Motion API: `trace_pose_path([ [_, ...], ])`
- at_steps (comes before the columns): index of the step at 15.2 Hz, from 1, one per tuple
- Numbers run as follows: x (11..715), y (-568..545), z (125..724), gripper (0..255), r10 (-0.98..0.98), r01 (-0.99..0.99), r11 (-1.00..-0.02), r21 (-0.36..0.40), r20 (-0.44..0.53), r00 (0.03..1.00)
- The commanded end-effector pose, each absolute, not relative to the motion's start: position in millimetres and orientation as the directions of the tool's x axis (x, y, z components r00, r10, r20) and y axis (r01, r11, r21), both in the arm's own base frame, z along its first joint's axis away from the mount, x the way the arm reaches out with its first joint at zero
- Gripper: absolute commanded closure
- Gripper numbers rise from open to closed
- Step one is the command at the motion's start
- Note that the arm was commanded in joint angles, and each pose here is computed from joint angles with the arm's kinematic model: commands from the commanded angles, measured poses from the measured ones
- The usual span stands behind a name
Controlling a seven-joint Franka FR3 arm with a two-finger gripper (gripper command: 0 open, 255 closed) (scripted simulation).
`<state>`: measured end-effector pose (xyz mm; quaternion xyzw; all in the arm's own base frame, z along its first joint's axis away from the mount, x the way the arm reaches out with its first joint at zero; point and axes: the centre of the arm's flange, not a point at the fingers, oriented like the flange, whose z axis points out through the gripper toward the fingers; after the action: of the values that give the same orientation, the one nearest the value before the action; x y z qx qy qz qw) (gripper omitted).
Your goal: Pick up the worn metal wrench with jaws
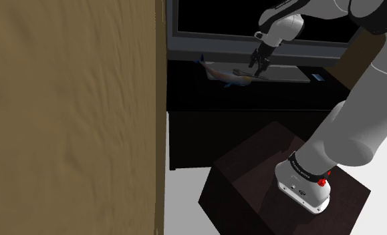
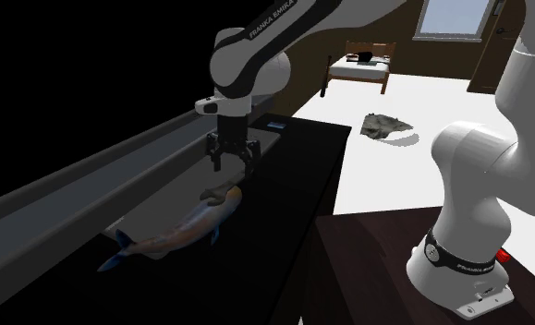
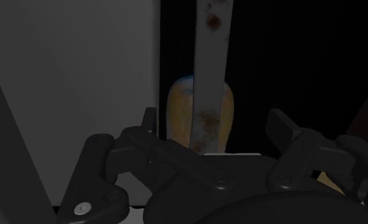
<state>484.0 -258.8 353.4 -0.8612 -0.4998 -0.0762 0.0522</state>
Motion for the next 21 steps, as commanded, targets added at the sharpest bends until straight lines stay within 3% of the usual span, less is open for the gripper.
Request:
trace_pose_path([
  [1,484.9,-259.0,343.3,0,0.854,0.870,-0.493,-0.013,0.184,0.487],
  [5,484.9,-259.0,329.7,0,0.854,0.870,-0.493,-0.013,0.184,0.487],
  [6,484.9,-258.5,329.2,255,0.854,0.870,-0.493,-0.013,0.184,0.487],
  [15,484.9,-259.0,329.7,255,0.854,0.870,-0.493,-0.013,0.184,0.487],
  [21,484.9,-259.0,361.4,255,0.854,0.870,-0.493,-0.013,0.184,0.487],
])
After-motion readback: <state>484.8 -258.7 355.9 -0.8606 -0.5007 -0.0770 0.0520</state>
